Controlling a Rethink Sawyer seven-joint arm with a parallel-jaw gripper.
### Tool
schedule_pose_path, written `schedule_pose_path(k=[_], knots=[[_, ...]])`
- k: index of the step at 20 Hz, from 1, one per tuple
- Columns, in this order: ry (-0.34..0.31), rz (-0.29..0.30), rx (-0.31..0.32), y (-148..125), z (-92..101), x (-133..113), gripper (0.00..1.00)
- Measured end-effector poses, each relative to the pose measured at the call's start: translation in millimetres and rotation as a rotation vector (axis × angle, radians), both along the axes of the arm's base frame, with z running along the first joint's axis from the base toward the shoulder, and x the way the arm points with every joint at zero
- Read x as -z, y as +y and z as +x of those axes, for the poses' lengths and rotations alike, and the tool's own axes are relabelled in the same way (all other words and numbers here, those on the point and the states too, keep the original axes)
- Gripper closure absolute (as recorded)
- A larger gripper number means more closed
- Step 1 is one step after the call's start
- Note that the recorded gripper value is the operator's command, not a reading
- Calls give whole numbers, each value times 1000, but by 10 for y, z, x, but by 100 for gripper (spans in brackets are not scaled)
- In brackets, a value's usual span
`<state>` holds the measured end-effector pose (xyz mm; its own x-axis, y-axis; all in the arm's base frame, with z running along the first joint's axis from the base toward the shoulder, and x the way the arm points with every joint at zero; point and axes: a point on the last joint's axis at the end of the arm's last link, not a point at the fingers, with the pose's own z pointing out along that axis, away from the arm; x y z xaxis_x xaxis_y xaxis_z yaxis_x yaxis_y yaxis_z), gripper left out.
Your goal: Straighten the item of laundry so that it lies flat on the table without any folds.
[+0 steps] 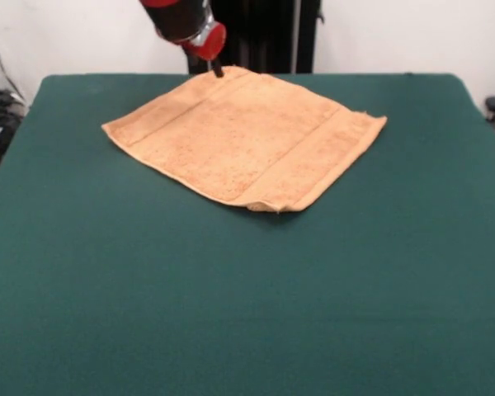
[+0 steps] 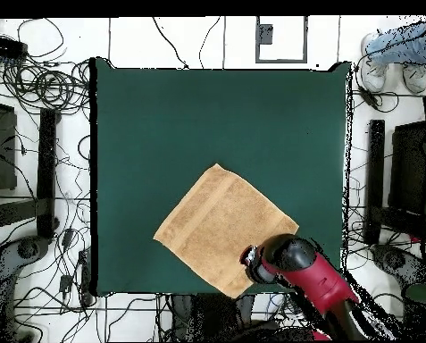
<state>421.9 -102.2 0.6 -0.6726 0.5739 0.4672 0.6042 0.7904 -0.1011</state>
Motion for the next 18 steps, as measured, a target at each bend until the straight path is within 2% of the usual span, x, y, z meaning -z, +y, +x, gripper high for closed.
schedule_pose_path(k=[10, 11, 15, 18], knots=[[-94, -42, -6, -63, 596, 34, 0], [-115, -50, -6, -121, 731, 66, 0], [-148, -61, -6, -272, 946, 155, 0], [-179, -67, 16, -471, 1081, 214, 0]])
